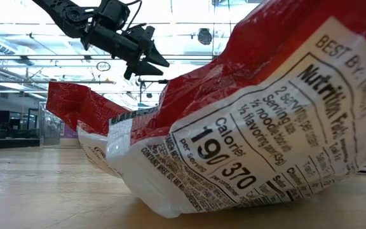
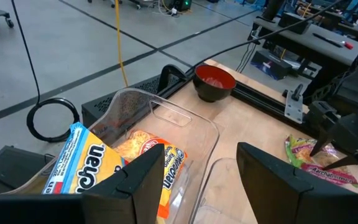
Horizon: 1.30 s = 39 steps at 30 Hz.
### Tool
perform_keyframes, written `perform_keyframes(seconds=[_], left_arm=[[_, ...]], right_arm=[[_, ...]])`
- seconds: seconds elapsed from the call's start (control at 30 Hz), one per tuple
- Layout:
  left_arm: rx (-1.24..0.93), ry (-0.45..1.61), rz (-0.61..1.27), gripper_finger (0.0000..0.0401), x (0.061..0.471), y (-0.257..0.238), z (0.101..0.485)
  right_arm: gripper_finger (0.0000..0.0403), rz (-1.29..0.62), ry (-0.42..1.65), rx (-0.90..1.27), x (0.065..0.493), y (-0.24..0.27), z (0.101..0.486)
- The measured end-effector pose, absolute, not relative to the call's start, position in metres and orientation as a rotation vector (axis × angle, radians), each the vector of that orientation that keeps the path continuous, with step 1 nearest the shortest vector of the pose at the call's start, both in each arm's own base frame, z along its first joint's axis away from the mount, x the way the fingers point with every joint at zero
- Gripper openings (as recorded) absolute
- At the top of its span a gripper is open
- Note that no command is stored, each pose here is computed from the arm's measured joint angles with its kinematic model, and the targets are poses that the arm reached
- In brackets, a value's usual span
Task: Pick & Place Food Item
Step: Put the green noodle pack into the top right transparent bin
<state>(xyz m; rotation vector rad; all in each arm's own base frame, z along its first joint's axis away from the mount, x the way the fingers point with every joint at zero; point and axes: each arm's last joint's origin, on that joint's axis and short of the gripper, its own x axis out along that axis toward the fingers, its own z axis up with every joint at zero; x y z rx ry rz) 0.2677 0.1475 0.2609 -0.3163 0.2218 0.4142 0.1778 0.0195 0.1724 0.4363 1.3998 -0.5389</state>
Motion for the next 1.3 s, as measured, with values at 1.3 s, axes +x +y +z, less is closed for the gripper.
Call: perform_keyframes(seconds=[1.3], left_arm=[[-0.273, -0.044, 0.289, 0.0209, 0.296, 0.102, 0.298]], right_arm=[[0.0000, -0.555, 0.764, -0.225, 0.228, 0.014, 0.230]])
